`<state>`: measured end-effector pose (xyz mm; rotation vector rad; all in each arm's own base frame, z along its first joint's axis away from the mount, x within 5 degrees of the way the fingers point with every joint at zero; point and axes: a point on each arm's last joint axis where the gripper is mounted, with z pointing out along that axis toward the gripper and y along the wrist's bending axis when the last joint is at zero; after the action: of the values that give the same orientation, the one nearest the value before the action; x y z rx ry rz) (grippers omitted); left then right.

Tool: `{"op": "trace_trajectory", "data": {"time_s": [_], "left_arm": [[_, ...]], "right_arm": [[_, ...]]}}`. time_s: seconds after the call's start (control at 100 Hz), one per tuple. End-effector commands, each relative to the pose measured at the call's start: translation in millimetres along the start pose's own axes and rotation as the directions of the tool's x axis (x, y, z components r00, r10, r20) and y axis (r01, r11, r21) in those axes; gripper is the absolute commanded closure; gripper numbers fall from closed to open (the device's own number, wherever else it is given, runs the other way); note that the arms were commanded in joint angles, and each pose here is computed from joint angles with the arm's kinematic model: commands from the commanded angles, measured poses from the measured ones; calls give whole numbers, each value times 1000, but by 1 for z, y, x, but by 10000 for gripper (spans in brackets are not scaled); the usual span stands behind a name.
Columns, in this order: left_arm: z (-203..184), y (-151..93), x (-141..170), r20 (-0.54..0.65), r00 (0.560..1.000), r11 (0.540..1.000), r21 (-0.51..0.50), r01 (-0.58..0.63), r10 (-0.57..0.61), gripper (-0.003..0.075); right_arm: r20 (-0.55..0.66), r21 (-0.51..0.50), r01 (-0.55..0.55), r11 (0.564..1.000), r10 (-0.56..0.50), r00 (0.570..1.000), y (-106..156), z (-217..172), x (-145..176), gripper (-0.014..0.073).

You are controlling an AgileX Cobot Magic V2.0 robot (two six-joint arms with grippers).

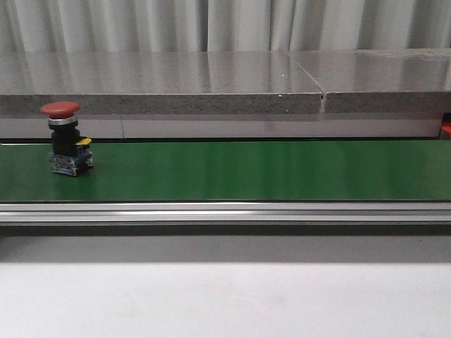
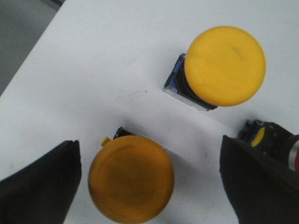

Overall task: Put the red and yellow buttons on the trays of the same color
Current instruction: 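Move the left gripper to a yellow-capped button and grasp it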

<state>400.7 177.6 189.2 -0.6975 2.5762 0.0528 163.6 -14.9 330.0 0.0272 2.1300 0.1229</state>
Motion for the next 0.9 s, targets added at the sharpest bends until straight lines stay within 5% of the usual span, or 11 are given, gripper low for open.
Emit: {"op": "trace_trajectory", "data": {"time_s": [0.0,0.18,0.31,0.89], "left_arm": [[-29,-2,-18,124,992,1000,18,11,-13,263],[-28,-2,-16,99,995,1000,16,11,-12,589],[-35,-3,-17,108,994,1000,18,10,-12,731],[-184,-19,-20,362,932,995,100,-8,-29,739]], "right_arm": [[84,14,-3,1000,2,996,0,-6,-13,662],[84,14,-3,1000,2,996,0,-6,-13,662],[84,14,-3,1000,2,996,0,-6,-13,662],[84,14,-3,1000,2,996,0,-6,-13,662]]}}
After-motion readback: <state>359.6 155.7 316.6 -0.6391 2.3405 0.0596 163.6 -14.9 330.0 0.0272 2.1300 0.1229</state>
